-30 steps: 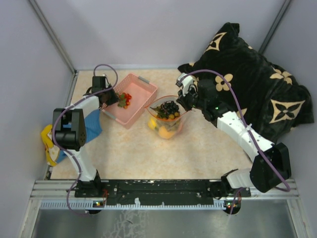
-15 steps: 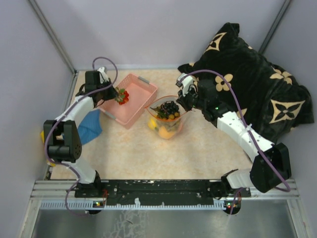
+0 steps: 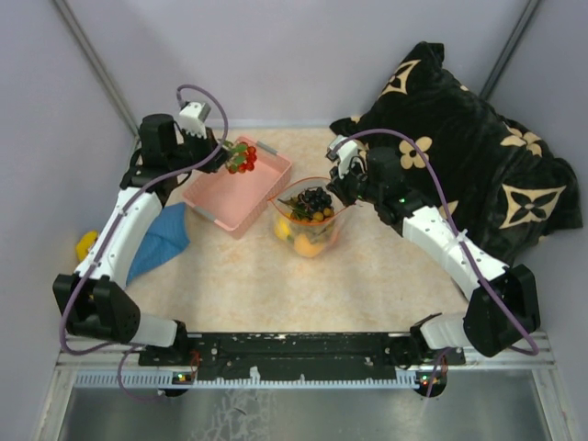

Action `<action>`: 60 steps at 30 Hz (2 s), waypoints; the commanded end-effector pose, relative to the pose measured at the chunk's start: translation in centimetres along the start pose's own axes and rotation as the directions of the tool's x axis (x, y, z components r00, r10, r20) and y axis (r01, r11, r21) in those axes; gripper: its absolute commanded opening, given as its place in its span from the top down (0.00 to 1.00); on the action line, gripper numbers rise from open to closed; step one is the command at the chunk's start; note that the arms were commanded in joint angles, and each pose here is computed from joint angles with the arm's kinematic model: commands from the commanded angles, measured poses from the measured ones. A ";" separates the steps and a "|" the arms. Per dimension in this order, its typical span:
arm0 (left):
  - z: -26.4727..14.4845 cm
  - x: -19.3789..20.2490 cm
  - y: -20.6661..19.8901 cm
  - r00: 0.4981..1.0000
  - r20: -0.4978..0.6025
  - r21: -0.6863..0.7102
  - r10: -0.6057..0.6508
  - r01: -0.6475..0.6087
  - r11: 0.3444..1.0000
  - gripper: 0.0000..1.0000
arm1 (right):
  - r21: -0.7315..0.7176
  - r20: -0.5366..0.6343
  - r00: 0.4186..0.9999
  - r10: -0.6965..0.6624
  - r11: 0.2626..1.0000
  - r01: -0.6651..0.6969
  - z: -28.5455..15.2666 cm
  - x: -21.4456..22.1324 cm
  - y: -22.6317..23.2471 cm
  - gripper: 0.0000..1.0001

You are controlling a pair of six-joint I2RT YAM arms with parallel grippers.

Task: Place the food in the zip-top bag and seal the zipper
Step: Place the fake fruit in the zipper food storage bag.

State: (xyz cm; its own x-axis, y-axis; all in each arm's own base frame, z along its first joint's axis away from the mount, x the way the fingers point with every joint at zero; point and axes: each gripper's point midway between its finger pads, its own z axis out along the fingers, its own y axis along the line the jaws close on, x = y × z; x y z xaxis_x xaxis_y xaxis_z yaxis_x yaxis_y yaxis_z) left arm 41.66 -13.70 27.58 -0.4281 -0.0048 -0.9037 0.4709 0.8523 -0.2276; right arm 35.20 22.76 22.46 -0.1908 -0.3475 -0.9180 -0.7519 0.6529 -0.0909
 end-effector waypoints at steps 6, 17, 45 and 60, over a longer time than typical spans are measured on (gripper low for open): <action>-5.3 -5.9 -10.0 0.927 0.204 0.236 0.314 -0.358 0.904 1.00 | 0.017 0.103 0.994 -0.019 1.000 0.017 -1.0 -3.2 -0.5 1.00; -7.9 -4.5 -19.7 0.834 0.351 0.488 0.425 -0.550 0.678 1.00 | 0.017 0.114 0.993 -0.006 1.000 0.004 -1.4 -3.3 -0.2 1.00; -4.7 6.0 -19.8 0.772 -0.106 0.572 0.626 -0.468 0.674 1.00 | 0.010 0.127 0.992 0.005 1.000 -0.007 -1.5 -3.5 0.0 1.00; -4.0 9.9 -20.7 0.663 -0.254 0.599 0.704 -0.464 0.653 1.00 | -0.015 0.171 0.985 -0.001 1.000 0.003 -1.8 -5.3 0.3 1.00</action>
State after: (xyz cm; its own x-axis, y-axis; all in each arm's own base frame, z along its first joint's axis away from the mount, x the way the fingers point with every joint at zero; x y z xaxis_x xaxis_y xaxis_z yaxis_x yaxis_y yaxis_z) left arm 24.84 -28.60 25.05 -0.1746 0.6864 -0.7060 0.9628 0.2690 0.0235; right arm 34.11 22.96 23.02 -0.1987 -0.3036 -0.9318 -0.7599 0.6482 -0.0492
